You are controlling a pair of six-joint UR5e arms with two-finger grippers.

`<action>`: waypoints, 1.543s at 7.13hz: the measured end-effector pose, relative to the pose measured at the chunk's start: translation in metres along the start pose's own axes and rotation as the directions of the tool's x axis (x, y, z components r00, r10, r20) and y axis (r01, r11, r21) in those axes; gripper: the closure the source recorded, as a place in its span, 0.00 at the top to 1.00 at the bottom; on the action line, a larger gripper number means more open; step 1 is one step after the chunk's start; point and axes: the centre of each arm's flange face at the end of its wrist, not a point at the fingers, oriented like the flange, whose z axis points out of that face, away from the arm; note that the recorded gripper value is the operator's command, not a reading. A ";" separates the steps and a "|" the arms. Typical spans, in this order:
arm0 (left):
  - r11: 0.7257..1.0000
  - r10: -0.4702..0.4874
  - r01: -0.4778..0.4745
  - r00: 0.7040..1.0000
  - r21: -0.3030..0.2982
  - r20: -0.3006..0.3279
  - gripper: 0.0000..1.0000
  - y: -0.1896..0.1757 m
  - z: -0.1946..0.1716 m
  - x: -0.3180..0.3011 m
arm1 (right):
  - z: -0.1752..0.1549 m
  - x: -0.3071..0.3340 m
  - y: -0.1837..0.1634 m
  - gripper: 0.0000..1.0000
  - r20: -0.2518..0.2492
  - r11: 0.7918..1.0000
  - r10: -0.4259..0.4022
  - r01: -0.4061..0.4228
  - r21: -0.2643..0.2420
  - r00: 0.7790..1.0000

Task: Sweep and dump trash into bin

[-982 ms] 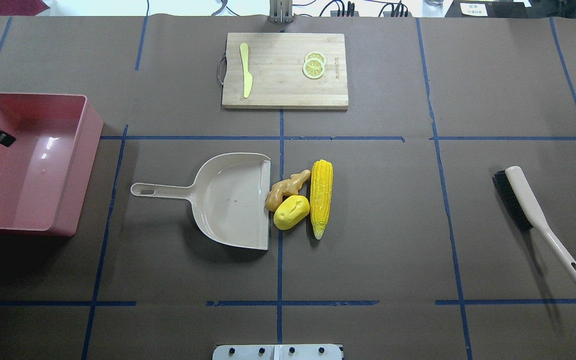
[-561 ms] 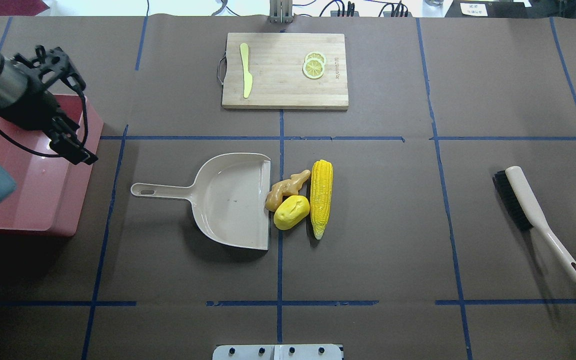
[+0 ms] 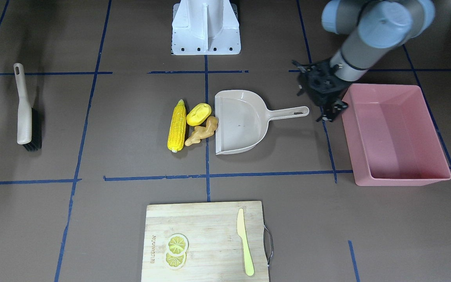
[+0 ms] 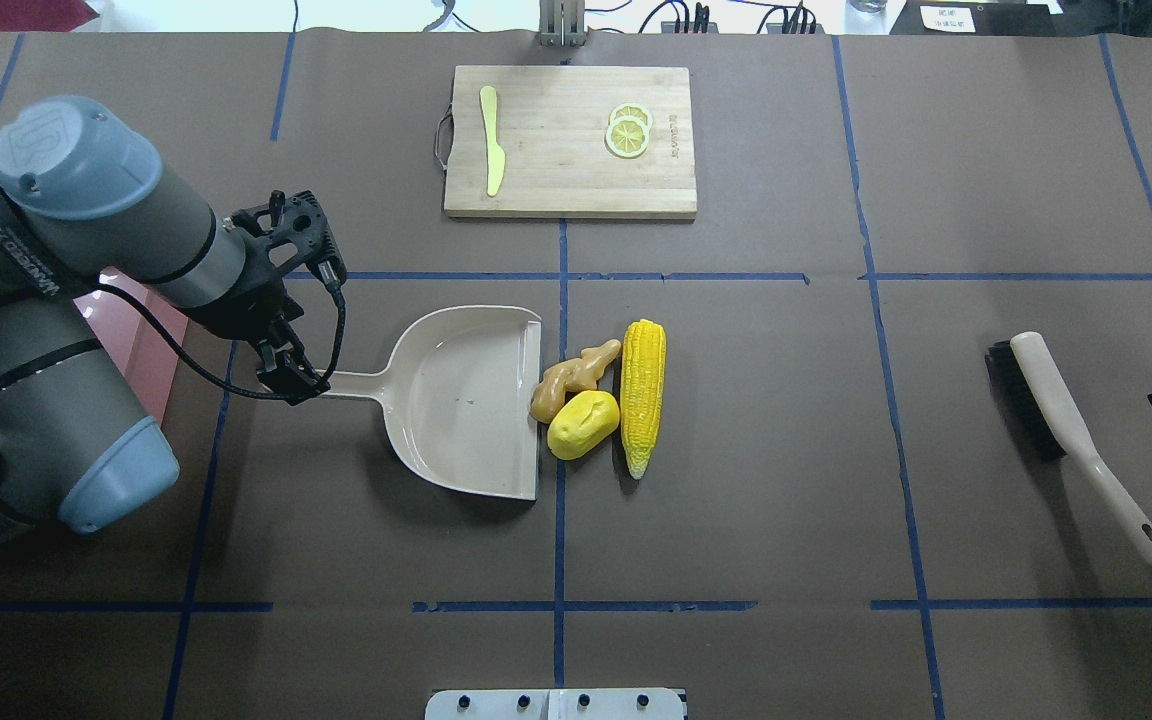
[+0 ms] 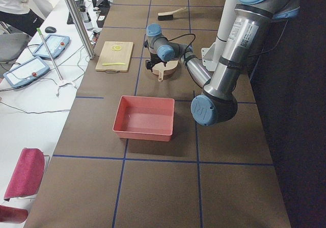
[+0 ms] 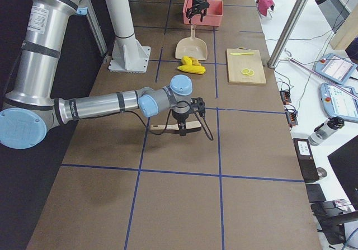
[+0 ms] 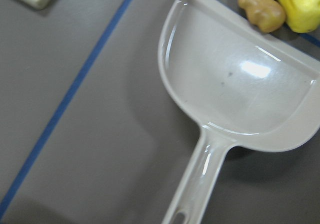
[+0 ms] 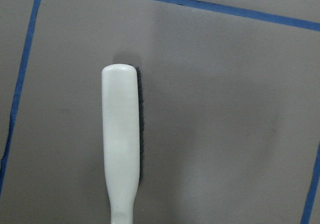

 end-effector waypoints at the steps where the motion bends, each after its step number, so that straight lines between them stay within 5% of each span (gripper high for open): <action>1: 1.000 0.014 -0.014 1.000 0.000 0.014 1.00 -0.005 0.004 0.006 | 0.008 -0.014 0.003 1.00 -0.012 1.000 -0.003 0.003 -0.016 1.000; 5: 1.000 0.018 -0.018 1.000 0.002 0.023 1.00 -0.008 0.006 0.010 | 0.040 -0.061 0.028 0.99 0.008 0.999 0.018 -0.018 -0.035 1.000; 9: 1.000 0.023 -0.023 0.999 0.010 0.023 1.00 -0.011 0.003 0.012 | 0.076 -0.051 0.055 0.98 -0.063 0.999 0.003 -0.006 -0.051 0.998; 10: 1.000 0.024 -0.024 0.999 0.013 0.023 1.00 -0.012 0.001 0.013 | 0.086 -0.041 0.058 0.91 -0.052 0.999 0.003 -0.005 -0.047 0.999; 11: 1.000 0.025 -0.026 0.999 0.016 0.024 1.00 -0.013 0.000 0.014 | 0.092 -0.036 0.060 0.70 -0.036 0.999 0.005 -0.007 -0.039 0.999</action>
